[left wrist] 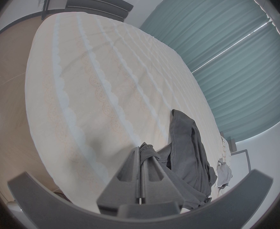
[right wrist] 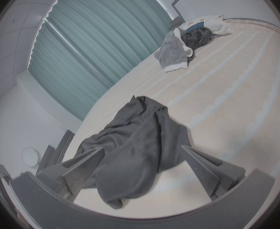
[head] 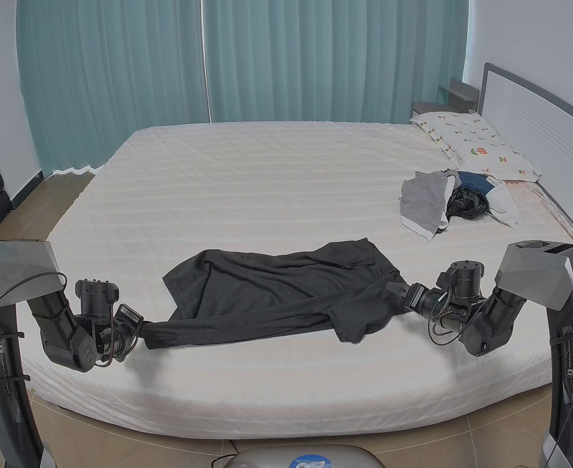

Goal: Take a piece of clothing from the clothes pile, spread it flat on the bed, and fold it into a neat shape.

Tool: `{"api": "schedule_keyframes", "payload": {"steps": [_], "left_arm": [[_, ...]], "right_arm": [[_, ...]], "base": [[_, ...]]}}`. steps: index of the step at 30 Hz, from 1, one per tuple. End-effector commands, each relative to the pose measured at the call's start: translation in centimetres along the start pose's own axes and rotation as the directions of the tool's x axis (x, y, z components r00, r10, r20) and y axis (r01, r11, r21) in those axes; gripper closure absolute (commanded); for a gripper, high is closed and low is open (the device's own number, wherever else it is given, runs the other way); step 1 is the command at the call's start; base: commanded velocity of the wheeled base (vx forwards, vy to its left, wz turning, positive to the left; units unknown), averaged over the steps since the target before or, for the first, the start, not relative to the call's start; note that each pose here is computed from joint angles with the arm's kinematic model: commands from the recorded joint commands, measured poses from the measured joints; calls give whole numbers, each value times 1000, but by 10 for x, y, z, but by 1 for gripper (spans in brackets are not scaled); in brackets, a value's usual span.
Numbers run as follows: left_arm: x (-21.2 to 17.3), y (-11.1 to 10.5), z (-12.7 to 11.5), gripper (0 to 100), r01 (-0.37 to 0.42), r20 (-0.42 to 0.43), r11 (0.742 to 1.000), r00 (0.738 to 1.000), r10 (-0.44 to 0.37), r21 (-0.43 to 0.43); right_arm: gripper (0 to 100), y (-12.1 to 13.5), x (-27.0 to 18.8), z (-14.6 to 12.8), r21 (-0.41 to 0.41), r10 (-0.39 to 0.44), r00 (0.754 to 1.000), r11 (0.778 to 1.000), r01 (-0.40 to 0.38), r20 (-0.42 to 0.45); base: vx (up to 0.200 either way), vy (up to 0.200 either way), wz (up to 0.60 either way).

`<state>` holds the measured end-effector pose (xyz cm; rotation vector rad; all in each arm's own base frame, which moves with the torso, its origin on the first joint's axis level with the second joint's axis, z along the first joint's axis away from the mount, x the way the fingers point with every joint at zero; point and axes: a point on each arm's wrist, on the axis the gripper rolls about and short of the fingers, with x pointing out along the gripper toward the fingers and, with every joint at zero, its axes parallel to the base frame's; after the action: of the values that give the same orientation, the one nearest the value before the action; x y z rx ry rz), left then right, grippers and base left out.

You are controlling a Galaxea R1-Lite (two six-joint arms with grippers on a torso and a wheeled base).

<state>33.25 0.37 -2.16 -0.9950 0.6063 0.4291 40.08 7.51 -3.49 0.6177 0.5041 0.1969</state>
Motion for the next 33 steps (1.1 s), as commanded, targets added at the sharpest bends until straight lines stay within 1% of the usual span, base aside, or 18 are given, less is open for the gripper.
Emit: {"api": "schedule_keyframes", "payload": {"steps": [1, 4, 6, 7, 9, 12, 15, 16, 19, 25, 26, 33], "left_arm": [[0, 1, 0, 100, -3, 1, 1000, 1000, 3, 1], [0, 1, 0, 100, -3, 1, 1000, 1000, 3, 4], [0, 1, 0, 100, -3, 1, 1000, 1000, 3, 4], [1, 0, 0, 100, -1, 1, 1000, 1000, 1, 0], [1, 0, 0, 100, -1, 1, 1000, 1000, 1, 0], [1, 0, 0, 100, -1, 1, 1000, 1000, 1, 0], [1, 0, 0, 100, -1, 1, 1000, 1000, 1, 4], [1, 0, 0, 100, -1, 1, 1000, 1000, 1, 4], [0, 1, 0, 100, -3, 1, 1000, 1000, 3, 4], [1, 0, 0, 100, -1, 1, 1000, 1000, 1, 4], [0, 1, 0, 100, -3, 1, 1000, 1000, 3, 4], [1, 0, 0, 100, -1, 1, 1000, 1000, 1, 4]], "right_arm": [[0, 4, -11, -15, -21, 17, 997, 1000, -19, -79], [0, 4, -10, -25, -45, 27, 993, 998, -33, -117], [0, 4, -9, -26, -50, 28, 992, 998, -34, -121], [100, 4, -6, -33, -64, 31, 989, 997, -40, -143], [100, 7, -5, -36, -67, 51, 985, 996, -62, -165], [100, 8, -3, -35, -69, 58, 984, 995, -70, -170], [100, 8, 0, -35, -81, 32, 980, 995, -49, -199], [100, 8, 2, -35, -98, 28, 978, 994, -49, -207], [100, 8, 2, -34, -116, 29, 979, 992, -53, -200], [100, 7, -1, -31, -115, 25, 981, 992, -47, -190], [0, 7, -1, -29, -115, 26, 982, 992, -48, -187], [0, 9, 9, -26, -122, 30, 985, 991, -52, -173]], "base": [[0, 0, 0], [0, 0, 0], [0, 0, 0], [0, 0, 0], [0, 0, 0], [0, 0, 0], [0, 0, 0], [0, 0, 0], [0, 0, 0], [0, 0, 0], [0, 0, 0], [0, 0, 0]]}}
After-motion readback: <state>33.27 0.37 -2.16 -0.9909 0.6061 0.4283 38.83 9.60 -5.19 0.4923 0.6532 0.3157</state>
